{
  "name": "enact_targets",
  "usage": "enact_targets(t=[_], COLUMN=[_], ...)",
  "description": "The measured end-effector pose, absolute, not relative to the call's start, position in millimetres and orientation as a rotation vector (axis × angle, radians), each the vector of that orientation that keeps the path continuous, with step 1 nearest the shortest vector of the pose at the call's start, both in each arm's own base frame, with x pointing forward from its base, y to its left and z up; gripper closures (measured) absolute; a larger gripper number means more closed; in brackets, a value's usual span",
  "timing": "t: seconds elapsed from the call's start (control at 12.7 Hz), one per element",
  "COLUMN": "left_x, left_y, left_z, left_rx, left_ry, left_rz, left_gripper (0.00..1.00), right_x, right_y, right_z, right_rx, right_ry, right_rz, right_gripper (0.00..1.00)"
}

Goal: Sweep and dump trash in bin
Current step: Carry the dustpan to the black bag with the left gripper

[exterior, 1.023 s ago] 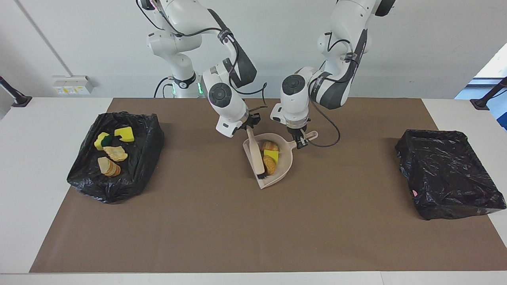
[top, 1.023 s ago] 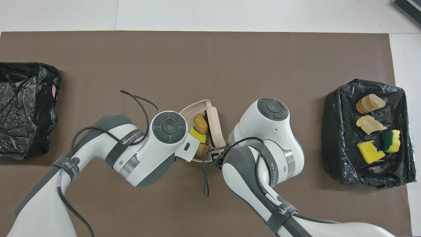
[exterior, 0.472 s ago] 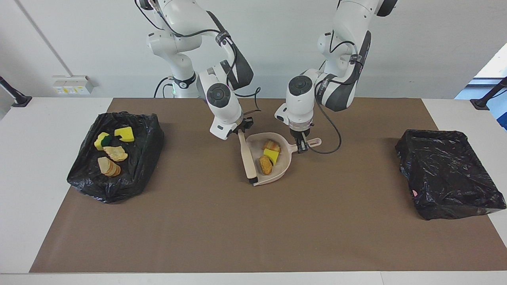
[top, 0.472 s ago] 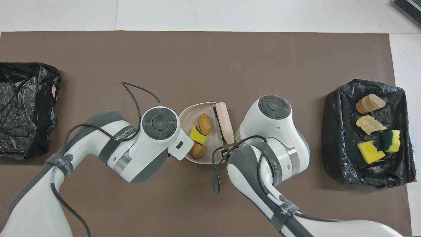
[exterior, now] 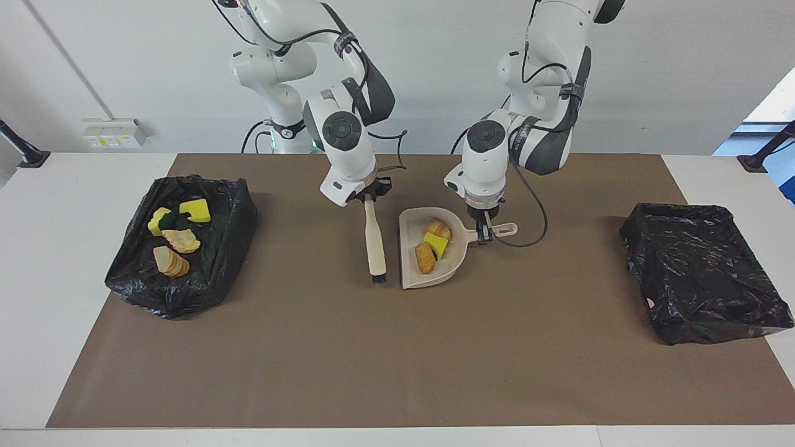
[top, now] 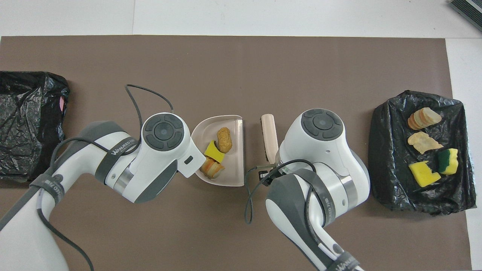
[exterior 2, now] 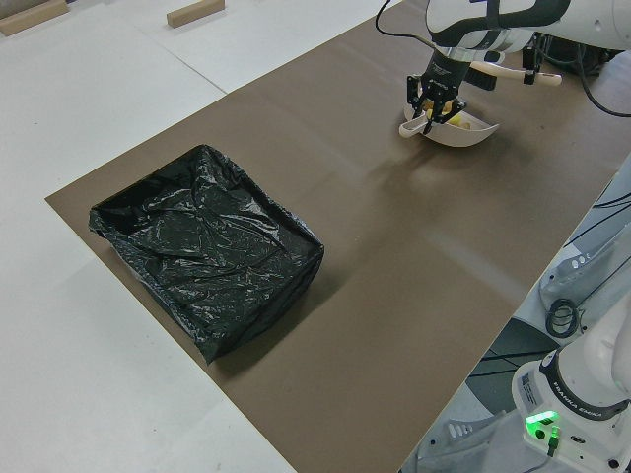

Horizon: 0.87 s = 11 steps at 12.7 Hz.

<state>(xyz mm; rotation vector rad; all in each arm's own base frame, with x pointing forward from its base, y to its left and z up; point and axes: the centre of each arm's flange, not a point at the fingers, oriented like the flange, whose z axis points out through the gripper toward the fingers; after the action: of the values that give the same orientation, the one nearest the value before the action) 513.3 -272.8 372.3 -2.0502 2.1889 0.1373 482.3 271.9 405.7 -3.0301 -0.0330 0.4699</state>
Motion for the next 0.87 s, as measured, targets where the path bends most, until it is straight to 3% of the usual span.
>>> enact_targets(t=[0.39,0.87], left_x=[536,559], left_y=[-204,-57], left_z=[420,455], left_rx=[-2.02,-2.163], left_ry=[2.138,2.071], left_rz=[0.106,0.095], left_gripper=[0.67,0.67], right_x=[441,362], right_y=[299,374], right_z=[450,425], right_rx=[-3.099,-3.136], right_ry=[0.148,0.047], right_rz=[0.421,0.385], right_gripper=[0.74,0.74])
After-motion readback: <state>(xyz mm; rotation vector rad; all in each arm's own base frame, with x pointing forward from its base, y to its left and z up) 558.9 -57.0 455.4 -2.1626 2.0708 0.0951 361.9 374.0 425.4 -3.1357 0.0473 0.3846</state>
